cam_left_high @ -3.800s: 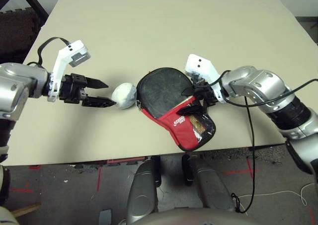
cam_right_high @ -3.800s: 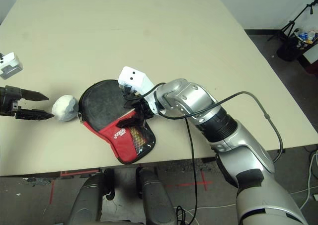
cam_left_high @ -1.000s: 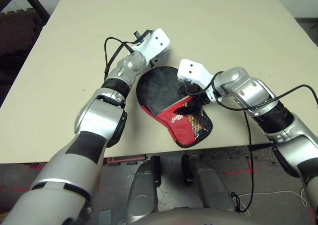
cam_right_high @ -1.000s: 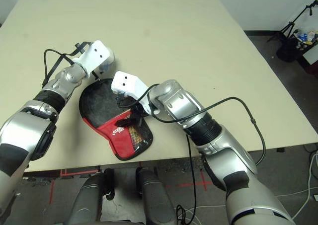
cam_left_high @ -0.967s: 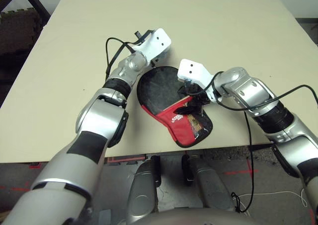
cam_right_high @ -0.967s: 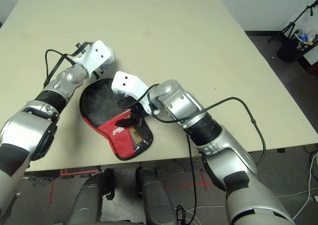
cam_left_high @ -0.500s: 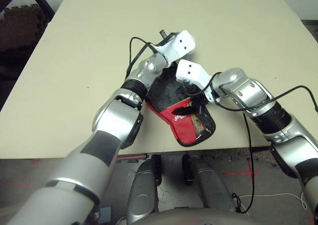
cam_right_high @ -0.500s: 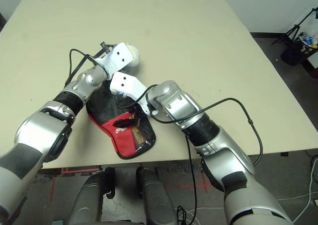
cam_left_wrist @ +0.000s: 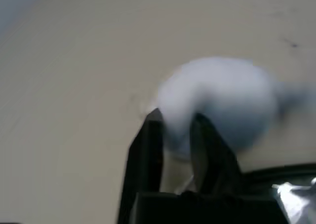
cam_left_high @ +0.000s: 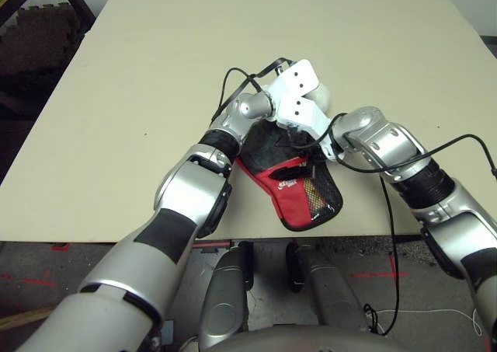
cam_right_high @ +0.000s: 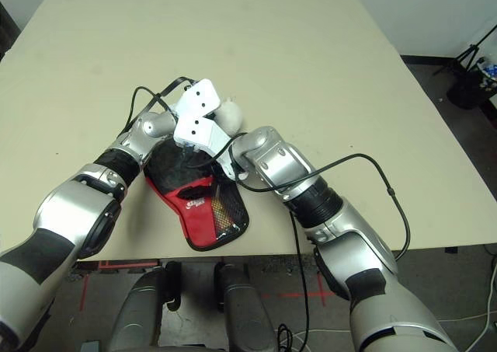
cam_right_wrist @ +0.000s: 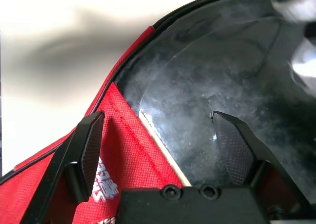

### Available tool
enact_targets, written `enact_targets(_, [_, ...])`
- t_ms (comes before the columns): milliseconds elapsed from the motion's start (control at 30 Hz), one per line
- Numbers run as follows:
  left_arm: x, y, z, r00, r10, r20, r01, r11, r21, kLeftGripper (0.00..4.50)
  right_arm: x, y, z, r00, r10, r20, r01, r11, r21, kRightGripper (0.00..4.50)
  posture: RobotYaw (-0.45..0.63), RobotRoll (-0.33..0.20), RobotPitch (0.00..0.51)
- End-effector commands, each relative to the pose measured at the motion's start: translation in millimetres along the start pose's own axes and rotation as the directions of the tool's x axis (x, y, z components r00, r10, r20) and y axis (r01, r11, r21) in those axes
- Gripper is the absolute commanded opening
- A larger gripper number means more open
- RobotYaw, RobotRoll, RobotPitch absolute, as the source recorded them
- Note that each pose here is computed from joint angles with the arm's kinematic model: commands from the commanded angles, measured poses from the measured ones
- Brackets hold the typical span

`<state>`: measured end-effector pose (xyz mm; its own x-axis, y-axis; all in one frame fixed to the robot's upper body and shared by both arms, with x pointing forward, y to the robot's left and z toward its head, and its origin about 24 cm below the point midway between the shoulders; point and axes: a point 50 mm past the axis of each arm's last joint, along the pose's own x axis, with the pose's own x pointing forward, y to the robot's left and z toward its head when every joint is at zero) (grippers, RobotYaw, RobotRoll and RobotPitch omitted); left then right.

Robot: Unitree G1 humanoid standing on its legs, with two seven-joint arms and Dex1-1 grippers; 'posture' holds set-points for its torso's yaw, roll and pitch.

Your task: Store the ping-pong paddle in its case and zip it.

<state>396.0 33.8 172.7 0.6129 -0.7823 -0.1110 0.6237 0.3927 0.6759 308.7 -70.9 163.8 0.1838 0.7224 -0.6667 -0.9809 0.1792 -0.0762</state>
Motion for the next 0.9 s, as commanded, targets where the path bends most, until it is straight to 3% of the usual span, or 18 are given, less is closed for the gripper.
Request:
enact_targets(33, [0.7,-2.3,0.5,1.0,-0.008,0.013,0.008,1.0,-0.027,2.55,-20.6,3.4,-17.8,0.998,0.013,-0.064,-0.004,0.992,0.128,4.5,-0.08,0.0,0.242])
enact_targets(167, [-0.1,-0.3,0.6,1.0,-0.006,0.013,0.006,0.999,-0.04,3.97,-51.9,14.3,-20.9,0.995,0.062,-0.083,-0.046,0.982,0.182,4.5,-0.08,0.0,0.233])
enact_targets(233, [-0.5,0.4,0.9,1.0,-0.005,0.016,0.005,0.999,-0.032,4.47,-68.2,23.8,-25.7,0.987,0.112,-0.111,-0.087,0.974,0.21,4.5,-0.09,0.0,0.23])
enact_targets(333, [-2.0,5.2,2.7,1.0,0.014,0.028,-0.013,0.999,-0.045,4.47,-90.4,31.3,-28.6,0.982,0.14,-0.126,-0.106,0.963,0.247,4.5,-0.1,0.0,0.226])
enact_targets(400, [-4.2,11.8,4.3,0.999,0.036,0.036,-0.033,0.997,-0.063,4.47,-102.4,22.4,-24.9,0.992,0.067,-0.108,-0.038,0.967,0.252,4.5,-0.11,0.0,0.225])
enact_targets(567, [-13.2,37.1,16.0,0.991,0.093,0.093,-0.083,0.991,-0.107,4.47,-120.8,-27.0,-7.0,0.958,-0.281,-0.052,0.285,0.933,0.221,4.5,-0.12,0.0,0.224])
enact_targets(700, [-23.3,56.8,26.0,0.983,0.115,0.143,-0.092,0.984,-0.155,4.47,-116.8,-55.2,8.3,0.905,-0.425,0.007,0.412,0.881,0.234,4.5,-0.11,0.0,0.224])
enact_targets(900, [-44.2,74.7,24.9,0.986,0.102,0.133,-0.075,0.977,-0.198,4.47,-100.5,-72.9,15.5,0.871,-0.489,0.038,0.463,0.845,0.268,4.5,-0.09,0.0,0.223])
